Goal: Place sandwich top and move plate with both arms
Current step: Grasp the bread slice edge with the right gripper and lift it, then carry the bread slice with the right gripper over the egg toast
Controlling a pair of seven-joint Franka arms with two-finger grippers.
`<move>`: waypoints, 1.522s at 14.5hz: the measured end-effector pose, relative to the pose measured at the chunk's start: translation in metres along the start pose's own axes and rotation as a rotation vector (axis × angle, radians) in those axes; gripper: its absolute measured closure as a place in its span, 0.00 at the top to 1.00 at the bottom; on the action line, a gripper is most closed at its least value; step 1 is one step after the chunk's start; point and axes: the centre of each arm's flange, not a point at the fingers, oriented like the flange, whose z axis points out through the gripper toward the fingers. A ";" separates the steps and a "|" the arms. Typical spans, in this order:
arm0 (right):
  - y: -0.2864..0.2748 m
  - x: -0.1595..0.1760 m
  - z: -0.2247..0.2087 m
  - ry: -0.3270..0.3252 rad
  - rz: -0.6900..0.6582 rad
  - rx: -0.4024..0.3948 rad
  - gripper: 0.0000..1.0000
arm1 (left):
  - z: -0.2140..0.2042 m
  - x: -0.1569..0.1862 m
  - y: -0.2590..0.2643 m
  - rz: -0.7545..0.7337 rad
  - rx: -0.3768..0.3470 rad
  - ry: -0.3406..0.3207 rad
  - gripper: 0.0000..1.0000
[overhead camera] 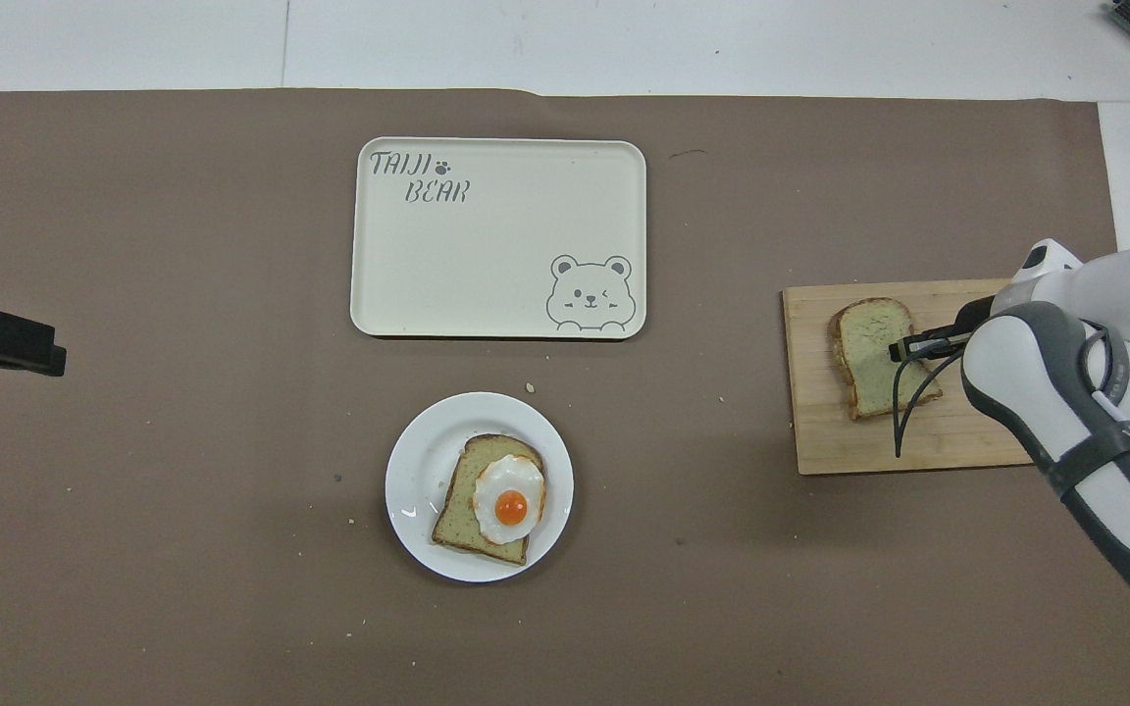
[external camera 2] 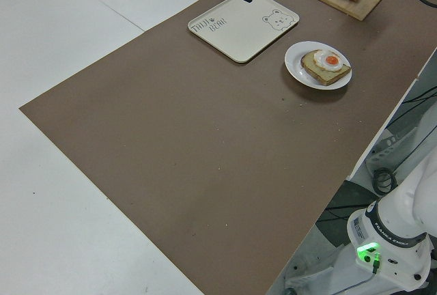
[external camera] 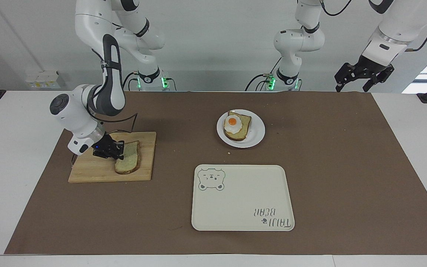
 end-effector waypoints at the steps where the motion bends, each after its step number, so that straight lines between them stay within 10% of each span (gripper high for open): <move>1: 0.000 0.000 0.000 0.000 0.000 0.000 0.16 | 0.000 0.000 0.000 0.000 0.000 0.000 1.00; 22: -0.074 0.013 -0.106 0.019 0.081 0.045 0.12 | 0.000 0.000 0.000 0.000 0.000 0.000 1.00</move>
